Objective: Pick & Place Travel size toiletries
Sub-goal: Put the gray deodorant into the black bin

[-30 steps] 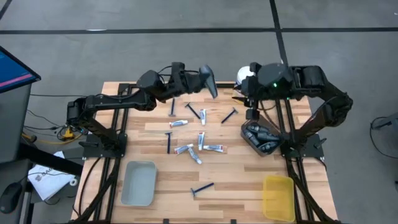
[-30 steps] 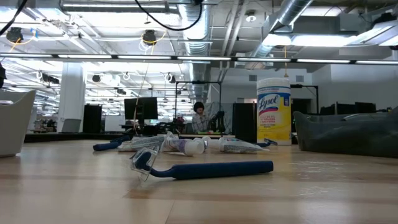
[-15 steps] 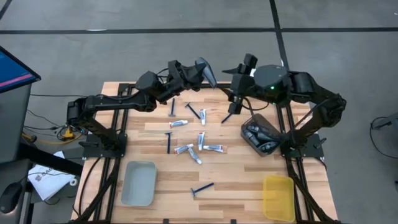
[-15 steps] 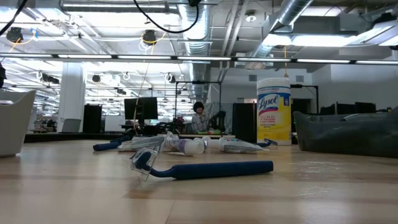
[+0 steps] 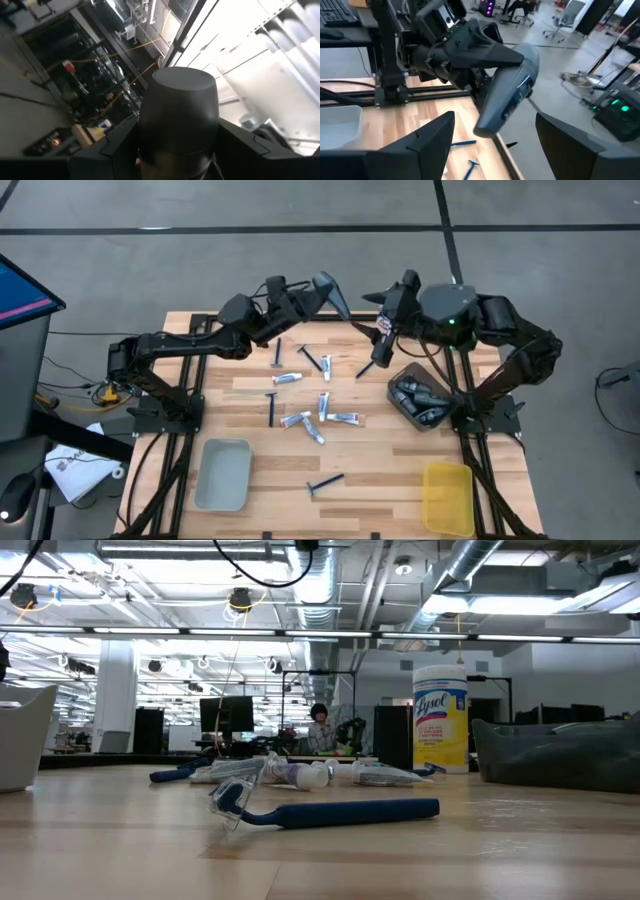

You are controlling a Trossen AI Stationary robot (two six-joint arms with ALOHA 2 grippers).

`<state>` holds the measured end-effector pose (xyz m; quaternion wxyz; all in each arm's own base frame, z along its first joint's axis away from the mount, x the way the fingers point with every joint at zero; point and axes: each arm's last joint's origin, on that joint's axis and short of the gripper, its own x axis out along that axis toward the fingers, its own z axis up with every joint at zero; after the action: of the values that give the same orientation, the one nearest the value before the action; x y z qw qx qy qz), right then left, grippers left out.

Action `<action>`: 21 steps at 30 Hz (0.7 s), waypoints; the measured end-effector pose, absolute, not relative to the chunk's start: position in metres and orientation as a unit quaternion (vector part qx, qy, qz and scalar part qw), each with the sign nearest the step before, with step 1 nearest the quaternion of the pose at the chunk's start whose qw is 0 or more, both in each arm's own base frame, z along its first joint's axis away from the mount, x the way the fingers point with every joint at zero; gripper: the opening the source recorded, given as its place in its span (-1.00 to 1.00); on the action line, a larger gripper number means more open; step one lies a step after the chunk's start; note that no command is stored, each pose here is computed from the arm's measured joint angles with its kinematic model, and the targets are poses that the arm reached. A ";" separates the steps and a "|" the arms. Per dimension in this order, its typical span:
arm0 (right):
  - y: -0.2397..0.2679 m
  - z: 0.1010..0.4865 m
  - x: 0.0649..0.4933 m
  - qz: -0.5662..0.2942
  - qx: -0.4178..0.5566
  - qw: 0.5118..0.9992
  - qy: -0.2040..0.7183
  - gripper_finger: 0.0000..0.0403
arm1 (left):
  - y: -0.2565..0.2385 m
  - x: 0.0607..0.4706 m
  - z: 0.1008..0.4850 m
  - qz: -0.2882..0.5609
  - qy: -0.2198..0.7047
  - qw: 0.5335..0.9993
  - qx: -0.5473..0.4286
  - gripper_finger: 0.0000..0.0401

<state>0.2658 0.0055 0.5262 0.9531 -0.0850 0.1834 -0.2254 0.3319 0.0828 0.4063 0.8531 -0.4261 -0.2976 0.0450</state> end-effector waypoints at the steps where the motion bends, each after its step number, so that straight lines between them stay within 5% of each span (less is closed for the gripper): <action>1: 0.004 0.526 0.266 -0.221 -0.075 0.955 0.183 0.37 | 0.083 0.332 0.406 0.049 -0.297 0.858 -0.416 0.07; 21: -0.030 0.507 0.294 -0.196 -0.033 0.955 0.222 0.37 | 0.074 0.334 0.406 0.046 -0.289 0.871 -0.394 0.07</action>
<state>0.2940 -0.0301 0.5069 0.9547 -0.0332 0.2216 -0.1956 0.3341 0.0740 0.4061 0.8714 -0.3937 -0.2892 0.0457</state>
